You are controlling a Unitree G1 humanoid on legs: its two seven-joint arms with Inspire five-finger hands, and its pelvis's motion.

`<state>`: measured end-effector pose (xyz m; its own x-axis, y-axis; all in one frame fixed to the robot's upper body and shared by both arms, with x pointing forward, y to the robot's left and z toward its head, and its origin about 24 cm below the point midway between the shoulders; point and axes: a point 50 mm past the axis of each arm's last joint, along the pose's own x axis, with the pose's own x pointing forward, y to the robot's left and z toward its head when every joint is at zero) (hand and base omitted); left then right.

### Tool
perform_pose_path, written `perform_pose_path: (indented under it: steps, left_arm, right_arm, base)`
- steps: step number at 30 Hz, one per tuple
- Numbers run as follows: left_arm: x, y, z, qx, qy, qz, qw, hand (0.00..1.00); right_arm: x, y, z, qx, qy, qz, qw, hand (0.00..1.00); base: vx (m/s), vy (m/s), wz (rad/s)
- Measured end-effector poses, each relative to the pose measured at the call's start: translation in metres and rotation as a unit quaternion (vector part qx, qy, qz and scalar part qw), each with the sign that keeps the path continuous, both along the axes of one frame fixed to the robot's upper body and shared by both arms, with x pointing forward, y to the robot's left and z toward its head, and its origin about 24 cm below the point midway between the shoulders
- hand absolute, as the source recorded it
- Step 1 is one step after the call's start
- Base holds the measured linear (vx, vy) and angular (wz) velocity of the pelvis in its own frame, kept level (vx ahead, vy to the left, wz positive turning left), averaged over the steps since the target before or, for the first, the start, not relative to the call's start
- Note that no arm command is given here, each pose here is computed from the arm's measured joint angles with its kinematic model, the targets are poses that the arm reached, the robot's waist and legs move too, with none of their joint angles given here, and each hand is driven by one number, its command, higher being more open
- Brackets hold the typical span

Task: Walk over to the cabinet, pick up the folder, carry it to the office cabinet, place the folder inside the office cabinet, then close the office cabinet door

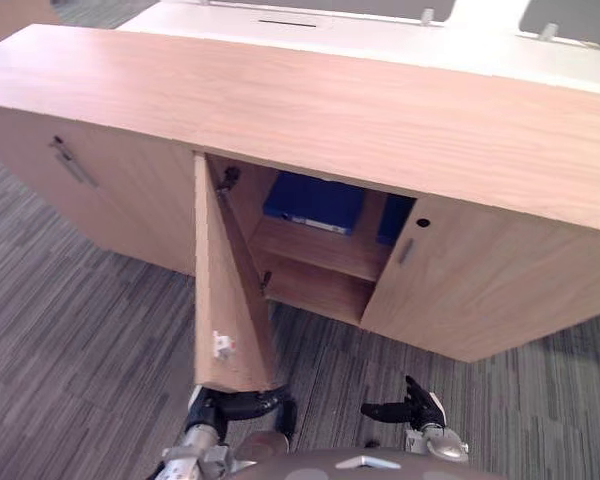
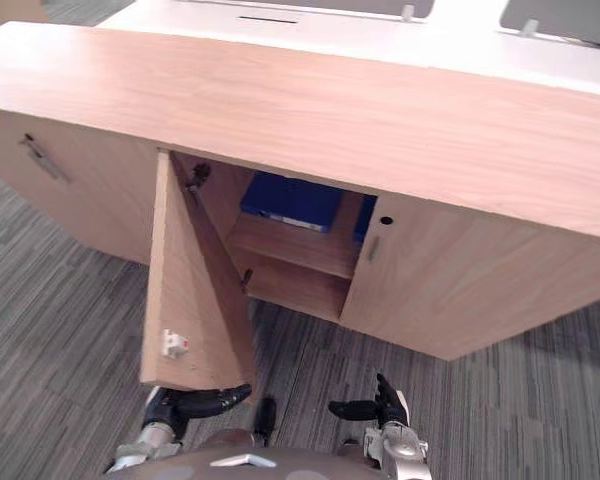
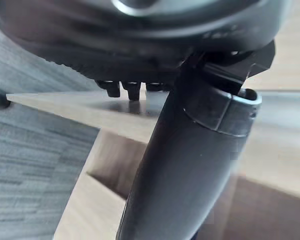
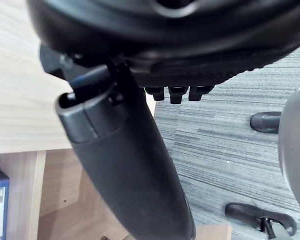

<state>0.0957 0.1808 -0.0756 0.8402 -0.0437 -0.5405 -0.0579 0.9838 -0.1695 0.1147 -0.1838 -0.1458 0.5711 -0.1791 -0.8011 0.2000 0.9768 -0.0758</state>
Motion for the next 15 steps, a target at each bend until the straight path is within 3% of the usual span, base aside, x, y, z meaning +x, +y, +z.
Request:
perform_pose_path:
  steps: [8,15]
  left_arm:
    - [0.051,-0.036,0.014,-0.033,-0.067,-0.067,0.995,1.0]
    - [0.074,-0.042,0.011,-0.024,-0.072,-0.09,0.993,1.0]
  right_arm:
    - [0.001,-0.002,0.001,-0.008,-0.003,-0.003,1.0,1.0]
    - [0.001,-0.005,0.002,-0.025,-0.001,0.009,1.0,1.0]
  base:
    - [0.02,-0.03,-0.35]
    - [0.02,-0.027,-0.2]
